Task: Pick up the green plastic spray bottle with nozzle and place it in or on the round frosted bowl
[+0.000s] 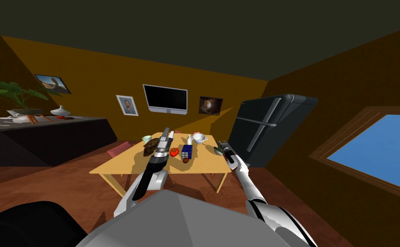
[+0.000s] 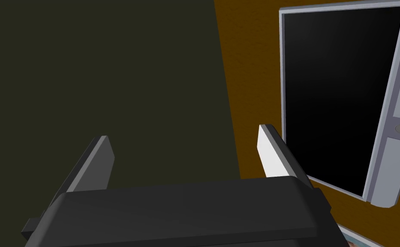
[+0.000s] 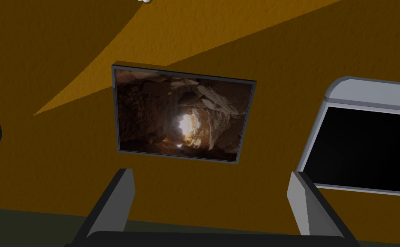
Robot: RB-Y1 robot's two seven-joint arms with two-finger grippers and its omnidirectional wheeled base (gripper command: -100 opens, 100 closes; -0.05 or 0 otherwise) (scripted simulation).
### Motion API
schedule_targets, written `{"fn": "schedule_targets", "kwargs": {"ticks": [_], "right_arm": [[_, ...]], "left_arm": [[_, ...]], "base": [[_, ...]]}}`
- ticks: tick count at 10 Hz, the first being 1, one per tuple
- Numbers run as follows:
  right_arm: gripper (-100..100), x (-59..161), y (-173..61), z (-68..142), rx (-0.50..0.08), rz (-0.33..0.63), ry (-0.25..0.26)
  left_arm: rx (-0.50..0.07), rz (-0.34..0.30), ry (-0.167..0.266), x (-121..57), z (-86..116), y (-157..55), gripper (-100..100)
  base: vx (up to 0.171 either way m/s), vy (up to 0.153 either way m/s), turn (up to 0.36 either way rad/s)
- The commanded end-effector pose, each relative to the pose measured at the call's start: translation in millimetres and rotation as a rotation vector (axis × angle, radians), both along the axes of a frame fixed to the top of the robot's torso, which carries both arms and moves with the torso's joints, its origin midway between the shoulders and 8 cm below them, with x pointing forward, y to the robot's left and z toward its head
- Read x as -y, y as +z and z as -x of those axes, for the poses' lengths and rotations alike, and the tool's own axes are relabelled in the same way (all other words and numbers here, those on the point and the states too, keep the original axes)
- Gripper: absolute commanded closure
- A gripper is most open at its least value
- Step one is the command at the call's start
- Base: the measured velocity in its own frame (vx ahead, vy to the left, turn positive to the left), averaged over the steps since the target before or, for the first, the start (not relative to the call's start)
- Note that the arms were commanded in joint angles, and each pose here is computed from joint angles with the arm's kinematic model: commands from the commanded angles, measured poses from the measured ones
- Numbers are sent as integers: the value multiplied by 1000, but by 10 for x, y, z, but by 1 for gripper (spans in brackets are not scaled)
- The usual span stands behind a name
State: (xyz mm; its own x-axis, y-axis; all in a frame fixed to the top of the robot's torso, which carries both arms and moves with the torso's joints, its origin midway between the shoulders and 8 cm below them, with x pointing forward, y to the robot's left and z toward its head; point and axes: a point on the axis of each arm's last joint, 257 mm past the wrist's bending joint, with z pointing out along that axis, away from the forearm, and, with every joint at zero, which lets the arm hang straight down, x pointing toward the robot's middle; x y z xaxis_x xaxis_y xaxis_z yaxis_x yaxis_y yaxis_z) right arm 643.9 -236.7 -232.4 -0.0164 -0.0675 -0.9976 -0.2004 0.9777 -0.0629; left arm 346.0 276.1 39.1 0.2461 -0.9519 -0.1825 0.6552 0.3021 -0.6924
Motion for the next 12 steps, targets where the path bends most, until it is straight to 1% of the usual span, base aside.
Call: {"fn": "schedule_targets", "kwargs": {"ticks": [1,2,3,4,6,7,12], "right_arm": [[-100,-9,30,-10,-3,-9,-2],[-100,-102,152,-54,11,-2,2],[-100,-102,151,-54,9,-7,2],[-100,-191,282,-94,26,-1,4],[-100,-176,262,-101,23,-2,5],[0,-176,266,-103,22,-4,4],[0,-176,265,-103,22,-4,4]], "left_arm": [[0,0,0,0,0,0,0],[0,0,0,0,0,0,0],[0,0,0,0,0,0,0],[0,0,0,0,0,0,0],[0,0,0,0,0,0,0],[0,0,0,0,0,0,0],[0,0,0,0,0,0,0]], "base": [[-6,-9,10],[-12,-13,-80],[-13,-11,-36],[-19,-14,-69],[-11,-9,-15],[0,0,0],[0,0,0]]}}
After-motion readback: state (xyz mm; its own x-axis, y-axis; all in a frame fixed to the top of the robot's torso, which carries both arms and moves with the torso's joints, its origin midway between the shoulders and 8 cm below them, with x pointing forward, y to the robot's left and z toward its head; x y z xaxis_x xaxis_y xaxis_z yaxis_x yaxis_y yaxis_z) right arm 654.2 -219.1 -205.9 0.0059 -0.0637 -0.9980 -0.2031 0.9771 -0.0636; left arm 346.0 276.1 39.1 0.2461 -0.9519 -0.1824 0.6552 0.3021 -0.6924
